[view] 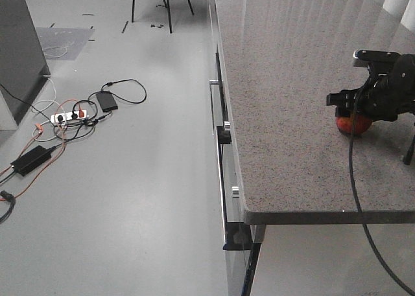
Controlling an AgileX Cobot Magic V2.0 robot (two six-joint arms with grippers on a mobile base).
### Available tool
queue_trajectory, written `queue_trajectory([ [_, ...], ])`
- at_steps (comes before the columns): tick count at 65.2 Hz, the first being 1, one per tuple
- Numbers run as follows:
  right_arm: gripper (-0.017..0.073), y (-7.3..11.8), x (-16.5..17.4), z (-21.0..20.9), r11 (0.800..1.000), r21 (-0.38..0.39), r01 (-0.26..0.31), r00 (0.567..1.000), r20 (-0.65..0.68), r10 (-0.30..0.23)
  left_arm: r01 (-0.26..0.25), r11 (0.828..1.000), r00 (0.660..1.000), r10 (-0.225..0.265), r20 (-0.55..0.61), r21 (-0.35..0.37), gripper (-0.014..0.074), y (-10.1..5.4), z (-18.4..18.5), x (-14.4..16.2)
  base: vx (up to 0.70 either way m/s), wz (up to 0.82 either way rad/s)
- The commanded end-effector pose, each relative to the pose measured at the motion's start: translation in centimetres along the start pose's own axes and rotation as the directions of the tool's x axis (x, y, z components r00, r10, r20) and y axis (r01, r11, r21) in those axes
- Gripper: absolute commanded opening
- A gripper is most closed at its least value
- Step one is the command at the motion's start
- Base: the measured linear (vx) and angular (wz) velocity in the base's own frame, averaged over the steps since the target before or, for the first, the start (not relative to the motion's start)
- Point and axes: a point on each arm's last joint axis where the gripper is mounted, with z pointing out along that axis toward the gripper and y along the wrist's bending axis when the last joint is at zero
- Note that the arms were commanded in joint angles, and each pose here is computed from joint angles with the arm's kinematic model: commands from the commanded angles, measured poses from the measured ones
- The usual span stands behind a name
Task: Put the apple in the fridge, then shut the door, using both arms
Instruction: 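Close the right gripper around the apple, then lift the apple off the countertop with the right gripper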
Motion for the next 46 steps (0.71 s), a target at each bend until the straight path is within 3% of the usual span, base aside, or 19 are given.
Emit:
queue_trajectory([
  [1,0.0212,-0.1,-2.3,-4.5,0.997,0.021,0.07,0.991,0.115,-0.072,0.009,1.0,0.998,-0.01,0.065,0.016,-0.0006,-0.1,0.1,-0.1,0.0,0.0],
  [12,0.0213,0.3,-3.3,-8.3,0.983,0.05,0.175,0.967,0.177,-0.181,0.009,1.0,0.998,-0.01,0.065,0.016,-0.0006,-0.1,0.1,-0.1,0.0,0.0],
  [31,0.0215,0.4,-3.9,-15.8,0.984,0.058,0.167,0.95,0.257,-0.176,0.009,1.0,0.998,-0.01,0.065,0.016,-0.0006,-0.1,0.1,-0.1,0.0,0.0],
  [46,0.0215,0.4,-1.1,-20.9,0.989,0.036,0.146,0.935,0.32,-0.15,0.009,1.0,0.998,-0.01,0.065,0.016,-0.0006,-0.1,0.1,-0.1,0.0,0.0],
])
